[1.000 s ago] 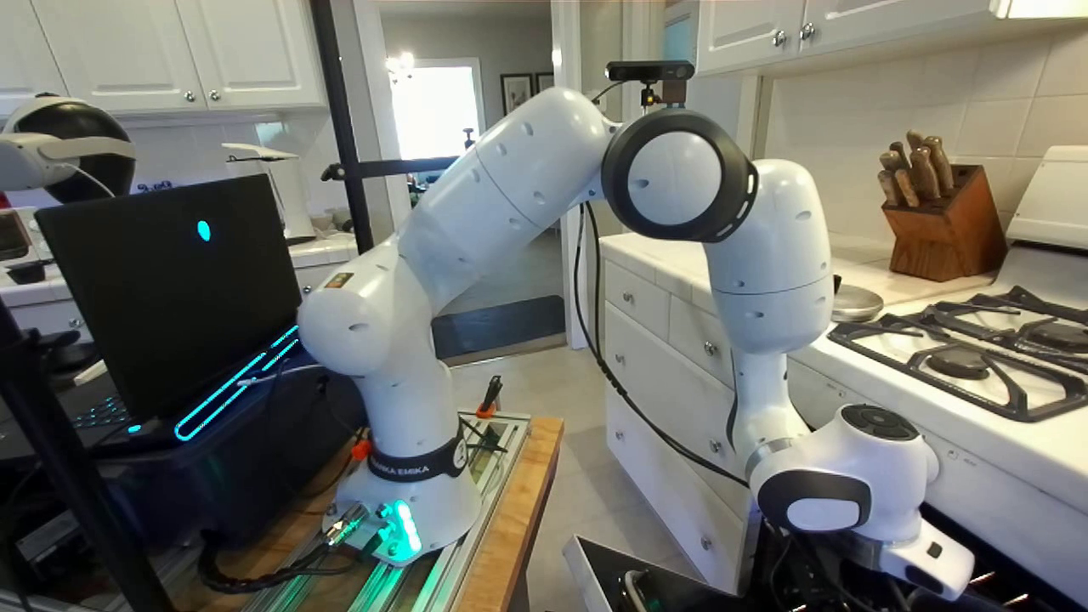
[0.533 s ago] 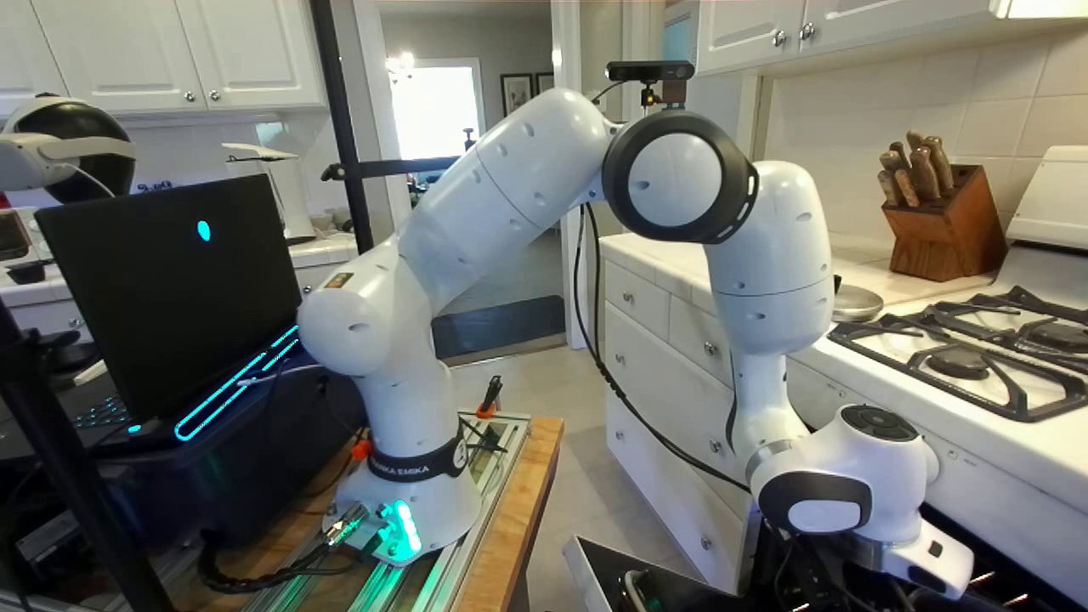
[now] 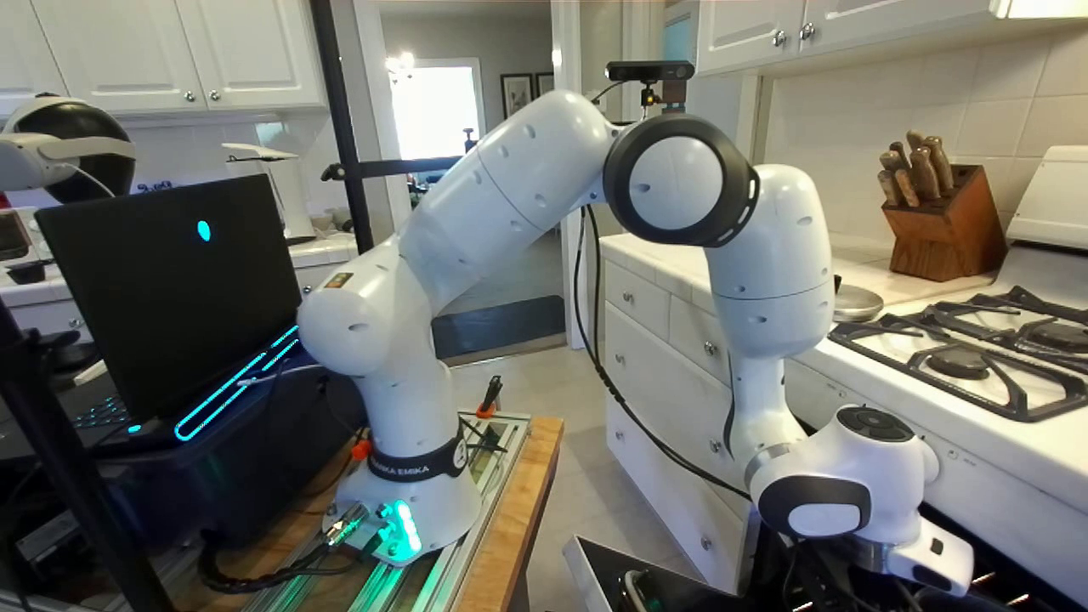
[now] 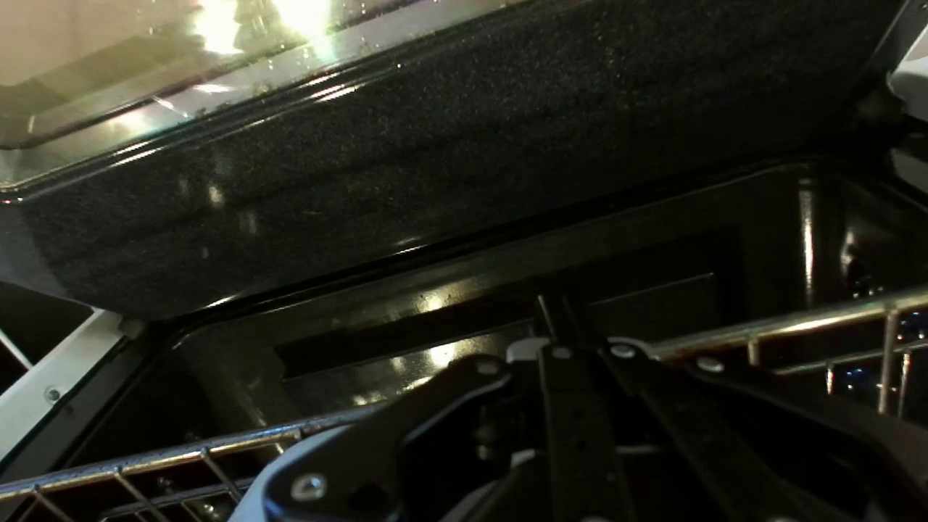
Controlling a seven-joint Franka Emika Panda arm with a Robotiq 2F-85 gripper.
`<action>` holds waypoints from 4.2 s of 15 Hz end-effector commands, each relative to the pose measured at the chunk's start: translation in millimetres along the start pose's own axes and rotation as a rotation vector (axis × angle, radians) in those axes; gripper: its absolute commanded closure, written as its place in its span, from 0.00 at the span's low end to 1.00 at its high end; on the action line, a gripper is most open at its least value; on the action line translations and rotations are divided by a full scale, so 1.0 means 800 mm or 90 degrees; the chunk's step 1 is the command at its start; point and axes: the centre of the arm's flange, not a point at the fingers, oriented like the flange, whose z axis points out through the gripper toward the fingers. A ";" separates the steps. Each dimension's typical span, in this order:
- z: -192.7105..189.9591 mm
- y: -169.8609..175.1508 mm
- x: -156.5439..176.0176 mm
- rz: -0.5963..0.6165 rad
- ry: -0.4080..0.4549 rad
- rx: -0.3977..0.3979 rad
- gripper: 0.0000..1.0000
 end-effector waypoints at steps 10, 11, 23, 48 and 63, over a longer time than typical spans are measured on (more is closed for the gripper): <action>-0.002 0.010 0.031 -0.041 0.065 -0.012 1.00; -0.003 0.011 0.032 -0.040 0.065 -0.012 1.00; -0.006 0.009 0.034 -0.028 0.026 -0.019 1.00; 0.019 -0.009 0.038 -0.080 0.038 -0.011 1.00; 0.026 0.002 0.058 -0.074 0.091 -0.021 1.00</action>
